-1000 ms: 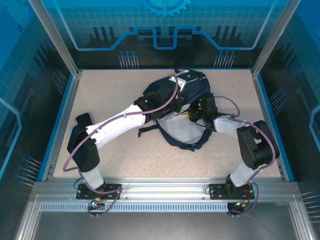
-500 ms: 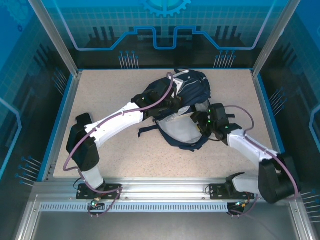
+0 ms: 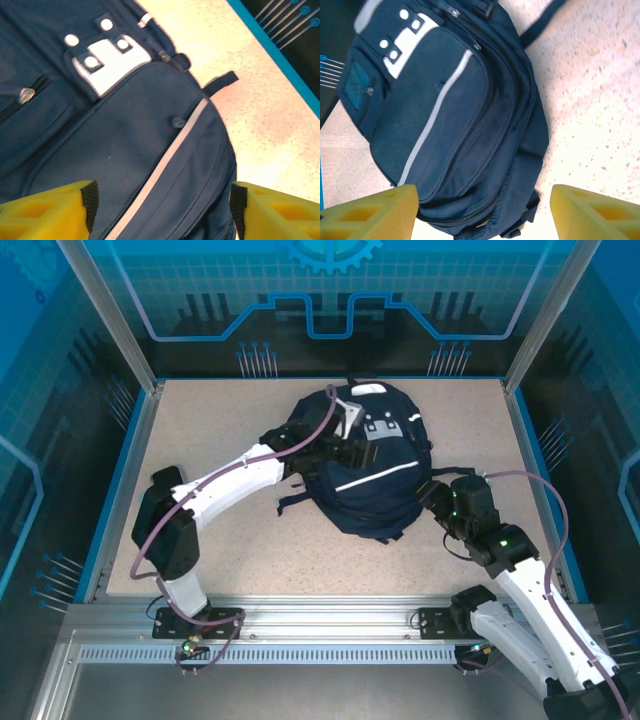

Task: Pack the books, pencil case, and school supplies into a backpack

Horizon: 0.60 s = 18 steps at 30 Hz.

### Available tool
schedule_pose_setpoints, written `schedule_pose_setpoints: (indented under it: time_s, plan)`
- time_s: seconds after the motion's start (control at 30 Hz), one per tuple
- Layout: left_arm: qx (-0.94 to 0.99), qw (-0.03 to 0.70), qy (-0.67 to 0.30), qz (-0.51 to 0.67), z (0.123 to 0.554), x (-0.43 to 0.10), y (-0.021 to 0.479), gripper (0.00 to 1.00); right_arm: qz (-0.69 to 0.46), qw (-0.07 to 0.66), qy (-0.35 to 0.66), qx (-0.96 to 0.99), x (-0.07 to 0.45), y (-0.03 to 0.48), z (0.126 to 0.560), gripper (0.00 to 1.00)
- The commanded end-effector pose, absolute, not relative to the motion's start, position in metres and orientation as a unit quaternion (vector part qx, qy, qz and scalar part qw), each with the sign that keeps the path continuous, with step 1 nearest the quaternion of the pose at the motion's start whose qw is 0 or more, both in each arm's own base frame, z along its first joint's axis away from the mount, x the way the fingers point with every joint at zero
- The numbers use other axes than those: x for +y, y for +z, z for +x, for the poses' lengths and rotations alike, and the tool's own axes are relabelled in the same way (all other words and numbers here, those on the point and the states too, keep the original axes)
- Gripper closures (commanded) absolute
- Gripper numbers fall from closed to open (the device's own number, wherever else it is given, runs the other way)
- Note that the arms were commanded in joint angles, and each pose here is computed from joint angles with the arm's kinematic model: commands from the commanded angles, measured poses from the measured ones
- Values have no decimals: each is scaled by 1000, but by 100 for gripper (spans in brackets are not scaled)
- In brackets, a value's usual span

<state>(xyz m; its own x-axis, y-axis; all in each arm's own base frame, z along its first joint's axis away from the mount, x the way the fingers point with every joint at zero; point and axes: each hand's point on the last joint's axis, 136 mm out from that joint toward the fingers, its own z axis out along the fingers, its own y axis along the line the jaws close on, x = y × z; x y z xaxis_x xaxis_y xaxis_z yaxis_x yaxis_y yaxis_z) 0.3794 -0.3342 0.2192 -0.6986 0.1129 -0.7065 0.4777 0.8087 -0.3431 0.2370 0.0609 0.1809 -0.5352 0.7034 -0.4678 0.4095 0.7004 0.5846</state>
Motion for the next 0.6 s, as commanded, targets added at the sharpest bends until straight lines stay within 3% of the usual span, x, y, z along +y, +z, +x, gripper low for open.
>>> schedule_pose_setpoints:
  time_s: [0.0, 0.27, 0.57]
  plan:
    - [884, 363, -270, 120, 382, -298, 229, 19, 269, 353, 196, 874, 70, 190, 241, 26]
    - [918, 349, -185, 36, 370, -193, 168, 2, 170, 245, 246, 922, 149, 164, 268, 26]
    - [934, 321, -156, 27, 354, -162, 120, 1, 201, 208, 277, 916, 175, 136, 301, 28]
